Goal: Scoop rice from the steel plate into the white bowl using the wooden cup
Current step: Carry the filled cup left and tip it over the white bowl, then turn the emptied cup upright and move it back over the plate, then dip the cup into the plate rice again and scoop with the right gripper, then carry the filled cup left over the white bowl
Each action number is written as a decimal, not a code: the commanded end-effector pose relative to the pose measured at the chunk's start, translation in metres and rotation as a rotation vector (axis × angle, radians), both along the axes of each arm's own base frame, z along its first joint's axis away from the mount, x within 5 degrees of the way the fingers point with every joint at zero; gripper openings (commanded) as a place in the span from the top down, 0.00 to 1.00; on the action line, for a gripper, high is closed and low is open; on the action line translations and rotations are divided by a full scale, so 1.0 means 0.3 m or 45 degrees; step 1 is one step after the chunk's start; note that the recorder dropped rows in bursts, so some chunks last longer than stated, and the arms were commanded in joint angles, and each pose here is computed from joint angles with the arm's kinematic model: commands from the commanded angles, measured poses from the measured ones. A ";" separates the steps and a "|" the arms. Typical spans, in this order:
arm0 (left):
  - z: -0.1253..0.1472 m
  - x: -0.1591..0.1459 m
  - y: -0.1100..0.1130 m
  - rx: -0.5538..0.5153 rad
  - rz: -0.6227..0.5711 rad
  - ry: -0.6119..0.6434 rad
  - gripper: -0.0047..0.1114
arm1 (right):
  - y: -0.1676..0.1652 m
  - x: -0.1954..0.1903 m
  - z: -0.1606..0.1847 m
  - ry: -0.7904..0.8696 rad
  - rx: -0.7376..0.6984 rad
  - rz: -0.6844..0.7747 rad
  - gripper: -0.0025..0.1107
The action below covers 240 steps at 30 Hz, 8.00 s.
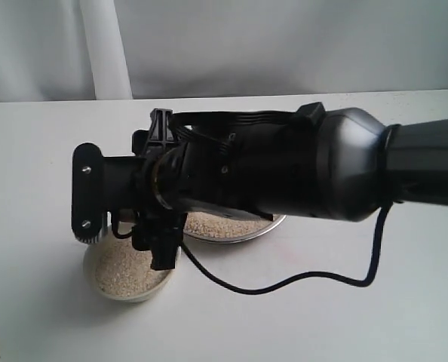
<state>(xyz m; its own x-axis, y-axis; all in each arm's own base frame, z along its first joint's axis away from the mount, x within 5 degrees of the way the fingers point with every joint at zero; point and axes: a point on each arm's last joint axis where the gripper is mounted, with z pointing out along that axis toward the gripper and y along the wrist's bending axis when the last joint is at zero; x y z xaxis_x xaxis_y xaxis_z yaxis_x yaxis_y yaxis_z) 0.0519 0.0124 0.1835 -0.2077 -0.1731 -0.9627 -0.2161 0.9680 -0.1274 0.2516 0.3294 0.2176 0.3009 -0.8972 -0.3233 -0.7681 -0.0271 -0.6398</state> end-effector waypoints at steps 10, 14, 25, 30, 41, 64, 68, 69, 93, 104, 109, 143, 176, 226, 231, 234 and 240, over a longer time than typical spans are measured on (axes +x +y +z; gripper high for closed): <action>0.000 0.002 -0.001 -0.007 -0.003 0.002 0.96 | 0.083 -0.001 -0.041 -0.368 -0.474 0.134 0.98; 0.000 0.002 -0.001 -0.007 -0.003 0.002 0.96 | 0.104 -0.007 -0.092 -0.456 -0.598 0.178 0.98; 0.000 0.002 -0.001 -0.007 -0.003 0.002 0.96 | 0.135 -0.038 -0.133 -0.658 -0.817 0.222 0.98; 0.000 0.002 -0.001 -0.007 -0.003 0.002 0.96 | 0.148 -0.056 -0.148 -0.756 -0.925 0.224 0.98; 0.000 0.002 -0.001 -0.007 -0.003 0.002 0.96 | 0.181 -0.119 -0.154 -0.818 -0.963 0.258 0.98; 0.000 0.002 -0.001 -0.007 -0.003 0.002 0.96 | 0.200 -0.117 -0.140 -1.105 -1.264 0.403 0.98; 0.000 0.002 -0.001 -0.007 -0.003 0.002 0.96 | 0.200 -0.117 -0.150 -1.101 -1.269 0.403 0.98; 0.000 0.002 -0.001 -0.007 -0.003 0.002 0.96 | 0.196 -0.116 -0.149 -1.089 -1.252 0.366 0.98; 0.000 0.002 -0.001 -0.007 -0.003 0.002 0.96 | -0.262 0.298 0.083 -0.561 -0.499 -0.645 0.98; 0.000 0.002 -0.001 -0.007 -0.003 0.002 0.96 | -0.251 0.468 -0.094 -0.620 -0.834 -0.461 0.98; 0.000 0.002 -0.001 -0.007 -0.003 0.002 0.96 | -0.222 0.502 -0.172 -0.624 -0.948 -0.374 0.98; 0.000 0.002 -0.001 -0.007 -0.003 0.002 0.96 | -0.172 0.472 -0.342 -0.435 -0.942 -0.236 0.98; 0.000 0.002 -0.001 -0.007 -0.003 0.002 0.96 | -0.073 0.357 -0.330 -0.190 -0.767 -0.173 0.98; 0.000 0.002 -0.001 -0.007 -0.003 0.002 0.96 | -0.093 0.348 -0.250 0.397 -0.060 -0.532 0.98; 0.000 0.002 -0.001 -0.007 -0.003 0.002 0.96 | -0.120 0.374 -0.240 0.467 0.050 -0.614 0.98; 0.000 0.002 -0.001 -0.007 -0.003 0.002 0.96 | -0.134 0.388 -0.240 0.489 0.088 -0.645 0.98; 0.000 0.002 -0.001 -0.007 -0.003 0.002 0.96 | -0.140 0.398 -0.230 0.502 0.146 -0.668 0.98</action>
<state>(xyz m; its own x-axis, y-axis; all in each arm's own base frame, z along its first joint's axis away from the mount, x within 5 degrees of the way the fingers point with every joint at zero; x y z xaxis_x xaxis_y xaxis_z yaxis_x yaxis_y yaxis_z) 0.0519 0.0124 0.1835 -0.2077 -0.1731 -0.9627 -0.2161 0.9680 -0.1274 0.3694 0.2881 0.1430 -0.3085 -0.8738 -0.3759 -0.8521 0.4295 -0.2989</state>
